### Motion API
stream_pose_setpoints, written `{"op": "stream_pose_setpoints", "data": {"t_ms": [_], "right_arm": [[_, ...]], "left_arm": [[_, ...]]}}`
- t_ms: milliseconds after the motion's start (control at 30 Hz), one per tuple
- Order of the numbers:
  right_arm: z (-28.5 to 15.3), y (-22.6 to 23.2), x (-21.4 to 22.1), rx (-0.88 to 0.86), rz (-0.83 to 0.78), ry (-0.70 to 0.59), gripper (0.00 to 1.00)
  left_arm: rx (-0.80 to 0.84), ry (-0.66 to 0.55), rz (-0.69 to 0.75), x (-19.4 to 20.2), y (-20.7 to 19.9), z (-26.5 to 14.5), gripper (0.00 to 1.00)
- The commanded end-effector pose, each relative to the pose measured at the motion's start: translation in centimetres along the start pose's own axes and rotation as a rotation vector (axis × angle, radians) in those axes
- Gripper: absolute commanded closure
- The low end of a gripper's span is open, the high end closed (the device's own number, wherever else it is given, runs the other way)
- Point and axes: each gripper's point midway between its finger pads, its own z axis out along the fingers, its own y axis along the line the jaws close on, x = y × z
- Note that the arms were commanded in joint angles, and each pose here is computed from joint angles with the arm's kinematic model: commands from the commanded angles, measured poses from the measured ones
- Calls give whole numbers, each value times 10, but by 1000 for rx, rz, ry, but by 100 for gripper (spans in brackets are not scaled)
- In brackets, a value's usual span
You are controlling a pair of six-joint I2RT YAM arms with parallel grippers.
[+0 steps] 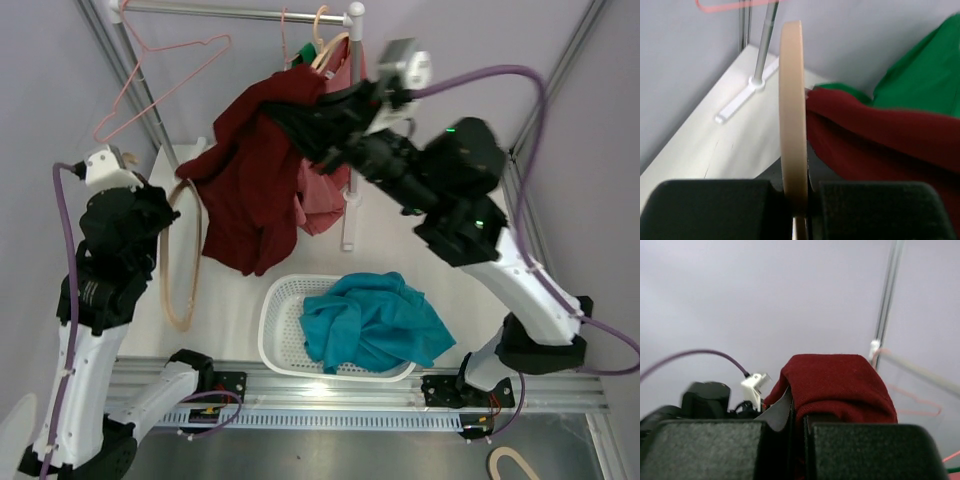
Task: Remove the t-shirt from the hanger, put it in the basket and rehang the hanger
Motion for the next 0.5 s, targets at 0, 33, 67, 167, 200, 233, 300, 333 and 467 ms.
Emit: {"op": "stream_pose_setpoints", "data": {"t_ms": [0, 33, 67, 167, 200, 233, 300, 333, 467], "right_arm": [[-25, -11, -66, 48, -66, -144, 100], [-28, -11, -59, 49, -62, -119, 100], [-36, -10, -64, 50, -54, -119, 100], [-49, -15, -42, 86, -37, -68, 100], [-52, -18, -23, 105, -32, -31, 100], [-56, -19, -20, 113, -25, -25, 100], [-68, -18, 3, 117, 17, 44, 100], [-73, -16, 17, 117, 39, 76, 100], [-111, -3, 99, 128, 171, 228, 100]], "left_arm": [[-32, -175, -51, -56, -12, 18, 99], [-27, -192, -54, -64, -16, 20, 99], [-23, -217, -59, -76, -18, 20, 99], [-23, -251, -49, -97, -27, 28, 99], [-23, -271, -56, -110, -30, 26, 99], [-42, -247, -33, -107, -34, 40, 99], [-34, -275, -39, -128, -39, 39, 99], [-36, -263, -23, -126, -44, 51, 99], [34, -297, -27, -144, -65, 72, 99]]}}
